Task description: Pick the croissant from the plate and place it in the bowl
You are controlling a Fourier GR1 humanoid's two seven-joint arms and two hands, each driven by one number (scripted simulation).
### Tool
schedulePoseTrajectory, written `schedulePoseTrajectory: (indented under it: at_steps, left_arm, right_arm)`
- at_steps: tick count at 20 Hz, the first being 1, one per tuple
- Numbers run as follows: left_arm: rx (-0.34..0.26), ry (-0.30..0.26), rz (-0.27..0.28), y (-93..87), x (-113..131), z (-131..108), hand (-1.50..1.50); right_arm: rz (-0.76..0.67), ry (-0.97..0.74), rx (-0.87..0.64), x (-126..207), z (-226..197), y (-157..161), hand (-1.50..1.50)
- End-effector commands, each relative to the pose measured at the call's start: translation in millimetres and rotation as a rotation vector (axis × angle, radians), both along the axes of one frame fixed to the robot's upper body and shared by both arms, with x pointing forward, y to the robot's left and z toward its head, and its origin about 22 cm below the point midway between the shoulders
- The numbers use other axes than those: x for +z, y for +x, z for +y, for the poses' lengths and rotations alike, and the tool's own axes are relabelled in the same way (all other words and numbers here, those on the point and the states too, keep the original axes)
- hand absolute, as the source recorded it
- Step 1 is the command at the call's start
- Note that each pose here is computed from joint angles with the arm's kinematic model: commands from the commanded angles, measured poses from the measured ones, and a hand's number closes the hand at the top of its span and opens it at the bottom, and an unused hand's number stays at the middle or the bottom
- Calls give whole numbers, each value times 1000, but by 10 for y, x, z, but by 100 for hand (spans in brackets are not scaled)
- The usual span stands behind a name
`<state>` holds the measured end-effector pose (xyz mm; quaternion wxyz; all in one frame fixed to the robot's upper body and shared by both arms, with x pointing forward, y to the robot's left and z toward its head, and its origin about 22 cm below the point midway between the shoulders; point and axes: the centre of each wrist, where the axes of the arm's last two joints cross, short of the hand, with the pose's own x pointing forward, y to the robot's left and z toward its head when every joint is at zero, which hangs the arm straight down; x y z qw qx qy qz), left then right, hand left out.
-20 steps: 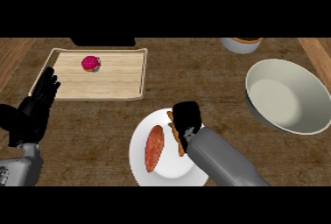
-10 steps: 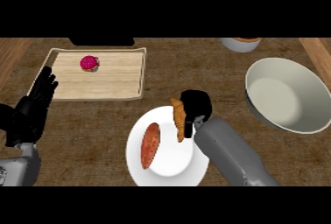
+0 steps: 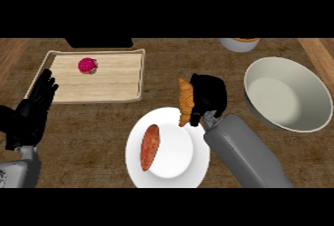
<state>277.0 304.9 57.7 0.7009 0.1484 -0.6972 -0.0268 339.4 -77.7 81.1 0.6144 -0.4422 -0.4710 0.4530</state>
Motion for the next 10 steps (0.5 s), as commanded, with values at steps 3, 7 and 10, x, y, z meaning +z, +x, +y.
schedulePoseTrajectory:
  at_steps: [3, 7, 10]
  left_arm:
    - [16, -3, -5, -20, -22, -30, 0]
    - [-2, -9, -17, -53, 46, -16, 0]
    - [20, 6, -4, 67, 62, 42, 0]
  right_arm:
    - [-361, 37, -105, 651, 10, -264, 150]
    - [-460, 96, -193, 1104, -154, -448, 150]
    - [-494, 97, -248, 1294, -352, -592, 150]
